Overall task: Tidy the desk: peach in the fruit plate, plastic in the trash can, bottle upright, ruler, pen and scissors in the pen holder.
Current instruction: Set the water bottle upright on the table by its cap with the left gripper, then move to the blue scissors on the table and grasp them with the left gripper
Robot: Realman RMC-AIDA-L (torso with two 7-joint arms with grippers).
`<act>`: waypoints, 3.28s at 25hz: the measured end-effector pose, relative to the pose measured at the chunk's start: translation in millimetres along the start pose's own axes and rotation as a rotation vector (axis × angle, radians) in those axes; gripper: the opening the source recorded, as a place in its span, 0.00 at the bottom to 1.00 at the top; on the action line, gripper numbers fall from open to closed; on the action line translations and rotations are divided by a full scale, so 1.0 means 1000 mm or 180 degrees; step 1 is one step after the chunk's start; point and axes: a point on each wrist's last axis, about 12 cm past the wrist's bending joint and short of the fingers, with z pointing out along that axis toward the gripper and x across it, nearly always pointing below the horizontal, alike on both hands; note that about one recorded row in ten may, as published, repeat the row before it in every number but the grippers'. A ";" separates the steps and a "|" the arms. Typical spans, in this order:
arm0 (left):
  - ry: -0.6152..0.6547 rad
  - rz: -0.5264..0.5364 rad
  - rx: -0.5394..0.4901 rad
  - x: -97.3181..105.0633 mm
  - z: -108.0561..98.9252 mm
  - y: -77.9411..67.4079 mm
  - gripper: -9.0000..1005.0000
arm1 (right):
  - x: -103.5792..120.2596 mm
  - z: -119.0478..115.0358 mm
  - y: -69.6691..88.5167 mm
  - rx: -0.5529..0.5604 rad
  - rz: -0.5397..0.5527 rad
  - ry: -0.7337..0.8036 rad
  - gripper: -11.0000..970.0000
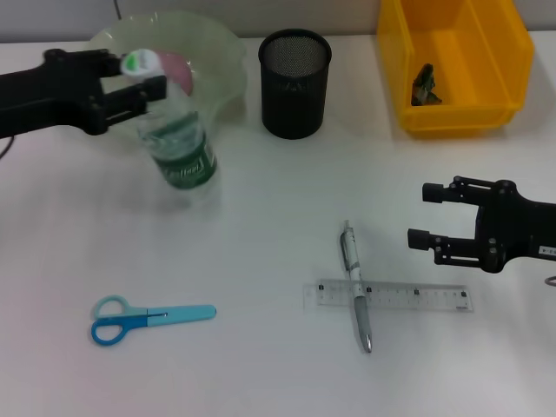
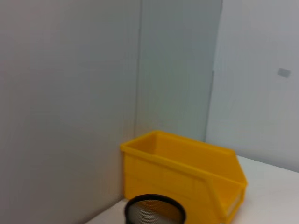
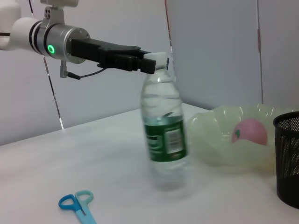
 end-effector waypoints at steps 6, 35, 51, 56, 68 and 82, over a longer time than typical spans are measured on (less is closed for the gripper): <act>-0.0054 -0.0034 -0.0129 0.007 -0.014 0.004 0.45 | 0.000 0.000 0.000 -0.0003 0.0033 -0.0001 0.76; -0.0226 -0.0009 -0.0629 0.038 -0.032 0.018 0.44 | -0.003 0.001 0.000 -0.0051 0.0127 -0.0019 0.76; -0.0310 -0.0109 -0.0757 0.048 -0.028 0.019 0.44 | -0.003 0.003 0.001 -0.0085 0.0117 0.0001 0.76; -0.0351 -0.0090 -0.0773 0.050 -0.027 0.019 0.49 | -0.003 0.003 0.001 -0.0085 0.0118 0.0001 0.76; -0.0363 -0.0109 -0.0786 0.052 -0.026 0.019 0.60 | -0.003 0.003 0.001 -0.0089 0.0115 0.0002 0.76; -0.1067 -0.0043 -0.0039 -0.008 -0.039 0.008 0.78 | -0.006 0.008 0.002 -0.0176 0.0081 0.0019 0.76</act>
